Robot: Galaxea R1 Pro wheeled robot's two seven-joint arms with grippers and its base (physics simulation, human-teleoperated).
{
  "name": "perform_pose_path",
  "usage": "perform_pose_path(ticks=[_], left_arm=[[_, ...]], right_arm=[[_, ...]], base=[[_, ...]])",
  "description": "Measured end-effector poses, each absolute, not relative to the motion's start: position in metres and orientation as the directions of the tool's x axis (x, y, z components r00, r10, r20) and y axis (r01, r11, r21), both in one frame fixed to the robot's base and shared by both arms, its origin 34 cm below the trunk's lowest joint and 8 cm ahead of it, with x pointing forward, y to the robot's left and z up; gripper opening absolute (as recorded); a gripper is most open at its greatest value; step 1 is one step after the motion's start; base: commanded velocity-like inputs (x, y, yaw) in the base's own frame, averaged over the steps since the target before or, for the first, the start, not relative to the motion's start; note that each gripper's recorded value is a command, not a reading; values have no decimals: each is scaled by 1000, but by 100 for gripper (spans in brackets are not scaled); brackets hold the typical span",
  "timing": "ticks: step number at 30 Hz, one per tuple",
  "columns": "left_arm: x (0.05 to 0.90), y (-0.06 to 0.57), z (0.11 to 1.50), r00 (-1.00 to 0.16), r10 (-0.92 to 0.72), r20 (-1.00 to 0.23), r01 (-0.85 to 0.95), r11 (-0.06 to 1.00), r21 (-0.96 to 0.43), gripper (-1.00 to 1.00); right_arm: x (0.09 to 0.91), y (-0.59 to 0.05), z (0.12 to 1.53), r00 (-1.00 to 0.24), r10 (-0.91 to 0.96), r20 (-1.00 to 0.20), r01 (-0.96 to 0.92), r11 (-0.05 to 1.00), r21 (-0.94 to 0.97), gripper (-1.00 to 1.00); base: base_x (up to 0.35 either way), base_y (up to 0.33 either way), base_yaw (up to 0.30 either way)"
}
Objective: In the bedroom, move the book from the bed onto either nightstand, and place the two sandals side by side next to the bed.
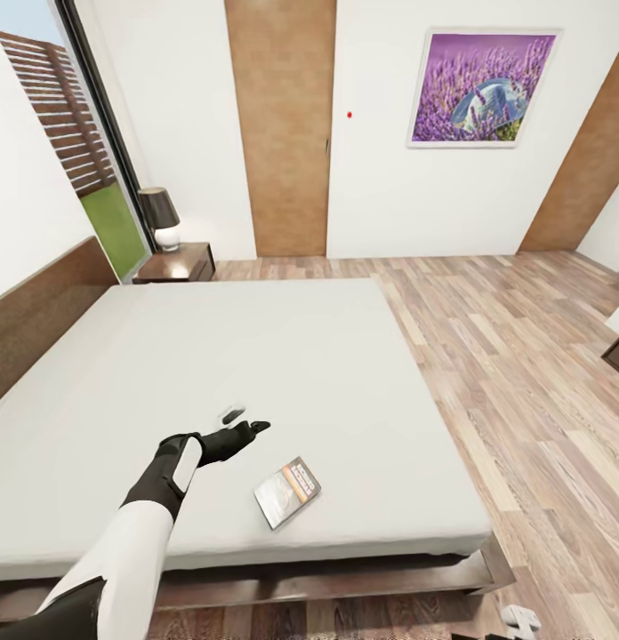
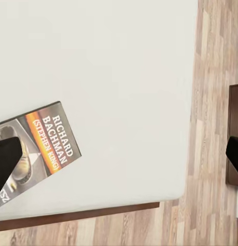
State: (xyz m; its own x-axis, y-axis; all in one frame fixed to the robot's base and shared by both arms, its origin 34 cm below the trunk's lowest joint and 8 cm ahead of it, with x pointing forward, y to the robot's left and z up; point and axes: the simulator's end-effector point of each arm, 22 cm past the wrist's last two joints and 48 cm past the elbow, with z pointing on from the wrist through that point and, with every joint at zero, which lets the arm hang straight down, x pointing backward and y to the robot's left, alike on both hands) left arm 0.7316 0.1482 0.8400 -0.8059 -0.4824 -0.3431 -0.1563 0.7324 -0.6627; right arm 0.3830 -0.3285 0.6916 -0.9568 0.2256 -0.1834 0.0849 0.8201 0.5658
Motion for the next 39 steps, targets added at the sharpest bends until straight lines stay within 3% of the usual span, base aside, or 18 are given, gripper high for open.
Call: perform_pose_path(ticks=[39], left_arm=[[720,146,803,-826,-483,-291,-196,730,-655,100]], right_arm=[[363,-327,675,-966,223,-128,115,821,560,100]], base=[[0,0,0]])
